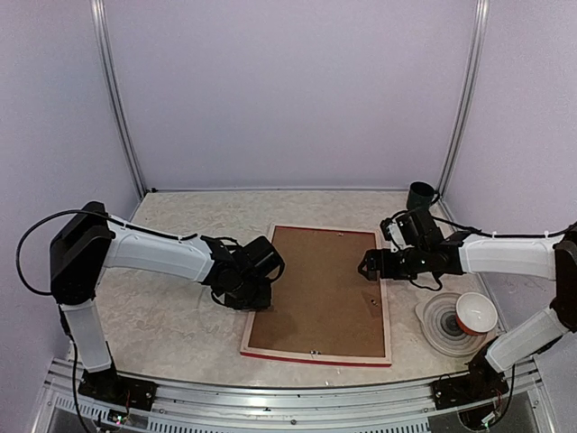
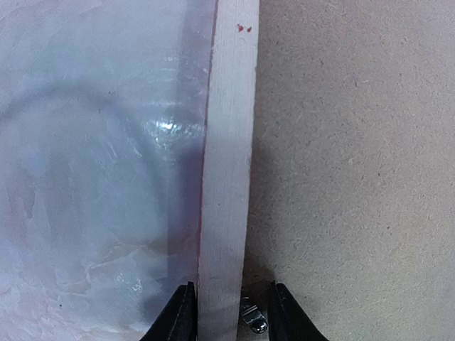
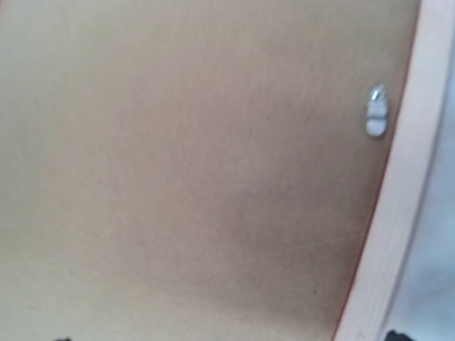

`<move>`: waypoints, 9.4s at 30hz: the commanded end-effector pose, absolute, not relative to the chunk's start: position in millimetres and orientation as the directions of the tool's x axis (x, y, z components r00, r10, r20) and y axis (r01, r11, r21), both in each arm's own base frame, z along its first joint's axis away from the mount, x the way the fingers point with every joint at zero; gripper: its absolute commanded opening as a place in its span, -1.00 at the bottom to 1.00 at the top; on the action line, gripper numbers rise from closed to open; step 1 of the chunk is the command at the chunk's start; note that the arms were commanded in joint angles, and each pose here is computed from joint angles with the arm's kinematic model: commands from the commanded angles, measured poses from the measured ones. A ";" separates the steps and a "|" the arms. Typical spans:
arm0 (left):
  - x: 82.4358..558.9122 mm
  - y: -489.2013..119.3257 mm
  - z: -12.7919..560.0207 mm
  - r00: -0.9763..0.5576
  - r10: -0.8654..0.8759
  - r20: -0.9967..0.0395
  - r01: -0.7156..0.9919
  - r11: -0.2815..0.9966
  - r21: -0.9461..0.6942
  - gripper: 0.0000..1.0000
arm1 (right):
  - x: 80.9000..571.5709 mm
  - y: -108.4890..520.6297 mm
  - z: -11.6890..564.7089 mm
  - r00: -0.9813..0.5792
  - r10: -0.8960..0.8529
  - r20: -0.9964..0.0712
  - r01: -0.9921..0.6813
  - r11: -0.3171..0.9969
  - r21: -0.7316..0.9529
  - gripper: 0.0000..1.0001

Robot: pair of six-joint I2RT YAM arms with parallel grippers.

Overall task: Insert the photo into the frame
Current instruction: Press the fastener onto the backboard.

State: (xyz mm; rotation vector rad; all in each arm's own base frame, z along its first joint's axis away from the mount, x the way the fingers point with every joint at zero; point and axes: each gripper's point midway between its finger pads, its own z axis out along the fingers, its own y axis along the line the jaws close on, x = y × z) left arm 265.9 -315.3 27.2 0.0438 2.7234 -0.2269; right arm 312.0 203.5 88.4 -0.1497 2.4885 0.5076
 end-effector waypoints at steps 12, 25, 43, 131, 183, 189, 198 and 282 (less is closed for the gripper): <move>255.7 -308.1 -1.4 -0.967 -0.054 -0.248 -0.036 0.997 -0.074 -0.64 | 307.2 175.9 78.5 -0.812 0.076 -0.579 -0.112 0.953 0.282 0.92; 285.4 -320.6 60.7 -0.904 -0.098 -0.417 -0.038 0.988 -0.149 -0.41 | 300.4 176.2 48.9 -0.849 0.065 -0.524 -0.098 0.956 0.277 0.98; 269.4 -329.2 23.9 -0.941 -0.033 -0.338 0.009 0.993 -0.121 -0.22 | 303.7 176.9 57.6 -0.842 0.082 -0.533 -0.089 0.954 0.287 0.98; 359.5 -328.2 46.7 -0.812 0.027 -0.584 0.182 0.961 -0.209 0.24 | 428.7 132.8 57.4 -0.858 0.122 -0.499 0.040 0.984 0.173 0.18; 355.2 -328.1 41.3 -0.824 0.018 -0.567 0.181 0.956 -0.231 0.22 | 418.0 128.5 9.5 -0.899 0.020 -0.437 0.013 1.000 0.020 -0.26; 354.3 -326.2 41.0 -0.824 0.017 -0.567 0.177 0.957 -0.229 0.22 | 422.5 135.1 34.1 -0.872 0.043 -0.487 0.011 0.998 0.068 -0.18; 352.9 -326.7 40.9 -0.824 0.008 -0.567 0.175 0.955 -0.241 0.22 | 427.2 147.1 59.5 -0.851 0.059 -0.521 -0.016 0.990 0.138 -0.12; 346.9 -322.7 33.7 -0.833 0.006 -0.553 0.168 0.955 -0.244 0.22 | 427.8 138.9 21.9 -0.882 0.082 -0.465 0.008 0.987 0.159 -0.26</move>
